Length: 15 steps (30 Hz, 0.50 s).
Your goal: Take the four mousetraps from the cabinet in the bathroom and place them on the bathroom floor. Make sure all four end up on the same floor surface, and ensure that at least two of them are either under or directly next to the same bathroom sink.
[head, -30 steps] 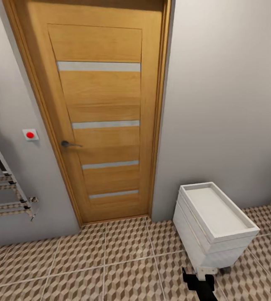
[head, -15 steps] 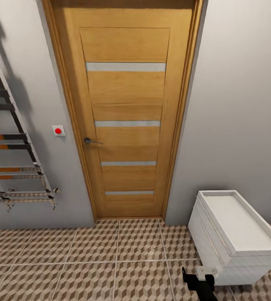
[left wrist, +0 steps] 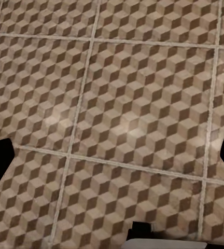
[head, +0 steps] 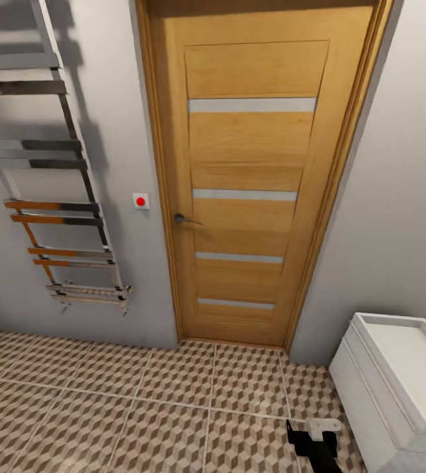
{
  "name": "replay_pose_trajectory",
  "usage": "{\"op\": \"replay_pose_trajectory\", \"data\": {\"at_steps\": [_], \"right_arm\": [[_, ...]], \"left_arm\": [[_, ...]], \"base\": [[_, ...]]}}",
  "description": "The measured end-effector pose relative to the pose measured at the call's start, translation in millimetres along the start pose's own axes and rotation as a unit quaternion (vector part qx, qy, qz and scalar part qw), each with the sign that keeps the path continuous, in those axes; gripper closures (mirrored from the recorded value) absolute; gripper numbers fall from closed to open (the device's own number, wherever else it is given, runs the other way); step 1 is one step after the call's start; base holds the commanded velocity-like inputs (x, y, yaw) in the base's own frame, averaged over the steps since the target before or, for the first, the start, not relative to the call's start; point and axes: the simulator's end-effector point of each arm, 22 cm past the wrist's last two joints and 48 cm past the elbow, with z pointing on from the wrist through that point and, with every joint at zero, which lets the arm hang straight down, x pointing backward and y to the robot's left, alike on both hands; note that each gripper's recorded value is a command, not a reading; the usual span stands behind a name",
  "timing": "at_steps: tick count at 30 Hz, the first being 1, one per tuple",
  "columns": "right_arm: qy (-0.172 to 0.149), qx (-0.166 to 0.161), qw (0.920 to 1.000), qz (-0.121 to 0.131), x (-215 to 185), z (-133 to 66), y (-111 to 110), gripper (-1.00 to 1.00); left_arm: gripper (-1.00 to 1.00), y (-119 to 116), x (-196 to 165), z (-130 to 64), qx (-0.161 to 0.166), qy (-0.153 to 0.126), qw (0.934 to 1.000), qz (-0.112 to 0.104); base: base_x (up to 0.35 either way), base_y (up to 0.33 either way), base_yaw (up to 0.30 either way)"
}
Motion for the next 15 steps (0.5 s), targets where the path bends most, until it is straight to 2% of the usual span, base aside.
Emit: {"op": "replay_pose_trajectory", "data": {"at_steps": [15], "right_arm": [[0.000,0.000,1.0000,0.000,0.0,0.0,0.0,-1.00]], "left_arm": [[-1.00,0.4,0.2,0.0,0.000,0.000,1.0000,0.000]], "base": [[0.000,0.279,0.289]]}}
